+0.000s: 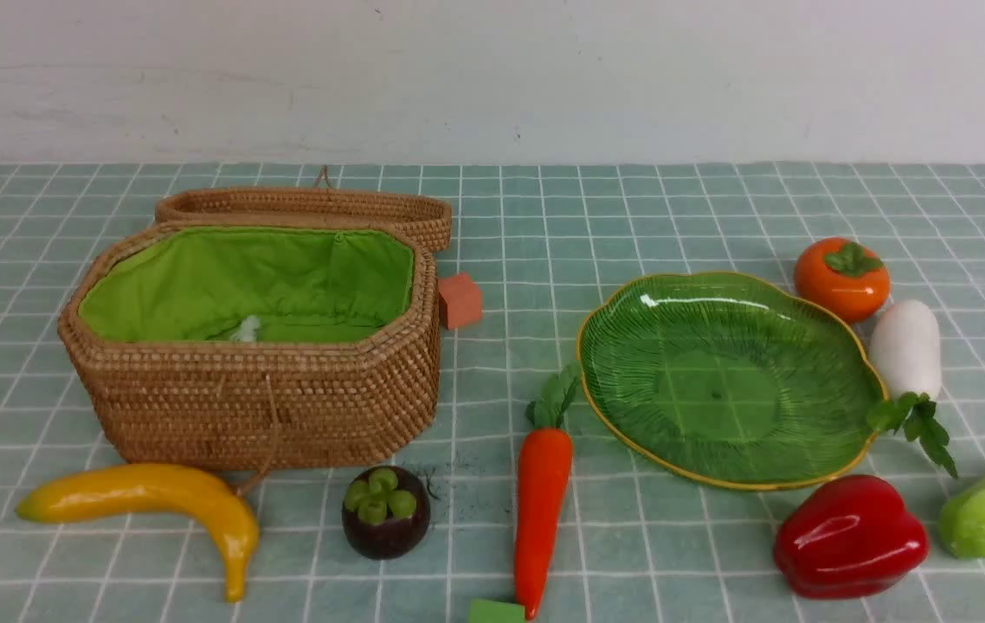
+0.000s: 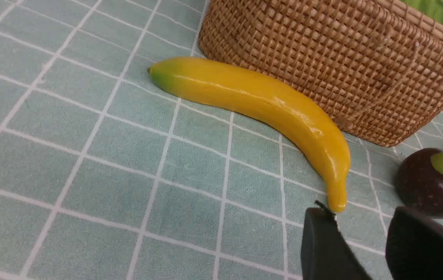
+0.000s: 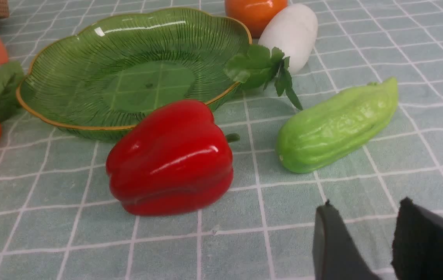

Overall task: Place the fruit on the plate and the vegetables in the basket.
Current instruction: Use the left arm to grab a banana and put it into the right plate

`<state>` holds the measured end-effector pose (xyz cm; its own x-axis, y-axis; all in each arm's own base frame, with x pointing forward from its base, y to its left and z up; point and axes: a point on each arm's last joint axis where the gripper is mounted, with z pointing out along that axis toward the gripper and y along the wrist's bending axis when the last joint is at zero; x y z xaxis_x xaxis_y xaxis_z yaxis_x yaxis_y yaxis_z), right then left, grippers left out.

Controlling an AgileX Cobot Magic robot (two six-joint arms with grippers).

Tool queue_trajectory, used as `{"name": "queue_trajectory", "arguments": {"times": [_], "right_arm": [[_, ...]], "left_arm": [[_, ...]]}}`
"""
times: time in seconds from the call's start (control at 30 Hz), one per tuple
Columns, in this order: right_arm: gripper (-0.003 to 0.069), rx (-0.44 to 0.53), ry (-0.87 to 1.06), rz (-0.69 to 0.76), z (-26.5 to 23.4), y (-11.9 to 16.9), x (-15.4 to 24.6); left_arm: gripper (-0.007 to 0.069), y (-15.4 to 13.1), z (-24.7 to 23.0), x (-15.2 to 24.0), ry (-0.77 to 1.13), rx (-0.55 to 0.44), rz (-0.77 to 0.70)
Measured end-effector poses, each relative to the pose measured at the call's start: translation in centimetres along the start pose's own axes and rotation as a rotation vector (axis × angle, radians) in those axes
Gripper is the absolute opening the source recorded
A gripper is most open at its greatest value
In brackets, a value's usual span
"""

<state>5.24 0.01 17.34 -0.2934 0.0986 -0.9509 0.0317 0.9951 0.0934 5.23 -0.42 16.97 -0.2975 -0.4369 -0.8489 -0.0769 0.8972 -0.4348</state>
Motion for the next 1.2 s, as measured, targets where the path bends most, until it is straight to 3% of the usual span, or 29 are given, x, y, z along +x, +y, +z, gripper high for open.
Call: {"name": "queue_trajectory", "arguments": {"times": [0.9, 1.0, 1.1, 1.2], "right_arm": [[0.0241, 0.000, 0.000, 0.000, 0.0, 0.0, 0.0], [0.0241, 0.000, 0.000, 0.000, 0.0, 0.0, 0.0], [0.0241, 0.000, 0.000, 0.000, 0.0, 0.0, 0.0], [0.0241, 0.000, 0.000, 0.000, 0.0, 0.0, 0.0]], "left_arm": [[0.0239, -0.1, 0.0, -0.3, -0.032, 0.005, 0.028], [0.0239, -0.6, -0.1, -1.0, -0.105, 0.072, -0.128], [0.0239, -1.2, -0.3, -1.8, -0.165, 0.174, -0.470], [0.0239, -1.3, -0.4, -2.3, -0.208, 0.207, -0.539]]}}
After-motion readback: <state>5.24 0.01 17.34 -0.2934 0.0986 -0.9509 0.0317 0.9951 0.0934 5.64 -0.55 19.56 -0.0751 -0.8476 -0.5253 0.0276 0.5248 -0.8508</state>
